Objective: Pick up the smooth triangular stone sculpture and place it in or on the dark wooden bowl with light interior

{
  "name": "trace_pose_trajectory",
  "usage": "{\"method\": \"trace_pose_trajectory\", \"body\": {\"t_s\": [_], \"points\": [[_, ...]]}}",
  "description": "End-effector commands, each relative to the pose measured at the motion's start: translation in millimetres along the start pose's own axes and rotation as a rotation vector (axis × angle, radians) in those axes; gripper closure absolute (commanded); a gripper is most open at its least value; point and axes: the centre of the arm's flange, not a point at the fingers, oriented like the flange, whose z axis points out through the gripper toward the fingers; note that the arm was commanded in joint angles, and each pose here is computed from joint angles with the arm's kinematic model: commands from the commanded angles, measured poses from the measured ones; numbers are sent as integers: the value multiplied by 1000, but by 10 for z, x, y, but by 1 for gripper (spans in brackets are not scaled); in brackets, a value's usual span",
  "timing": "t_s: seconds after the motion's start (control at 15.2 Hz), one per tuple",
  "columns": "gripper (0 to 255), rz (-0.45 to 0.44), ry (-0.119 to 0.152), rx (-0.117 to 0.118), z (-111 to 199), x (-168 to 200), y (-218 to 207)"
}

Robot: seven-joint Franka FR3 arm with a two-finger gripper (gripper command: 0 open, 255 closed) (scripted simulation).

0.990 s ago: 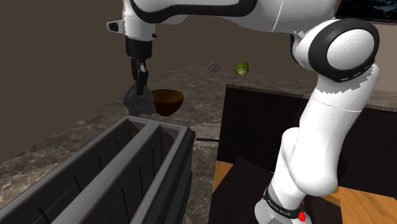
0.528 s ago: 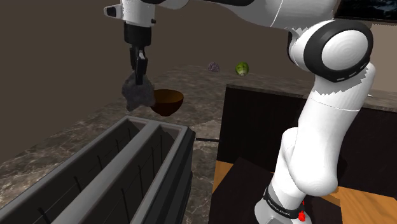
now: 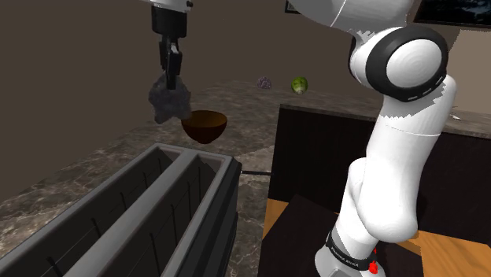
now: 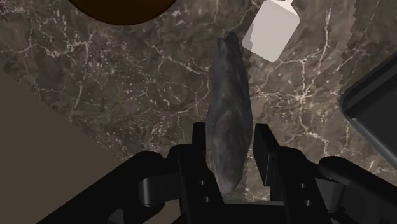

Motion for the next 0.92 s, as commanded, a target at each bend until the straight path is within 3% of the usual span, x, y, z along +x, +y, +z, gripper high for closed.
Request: {"method": "trace_pose_trajectory", "body": {"t_s": [0.0, 0.86], "points": [[255, 0, 0, 0, -114, 5, 13], [255, 0, 0, 0, -426, -1128, 1079]]}}
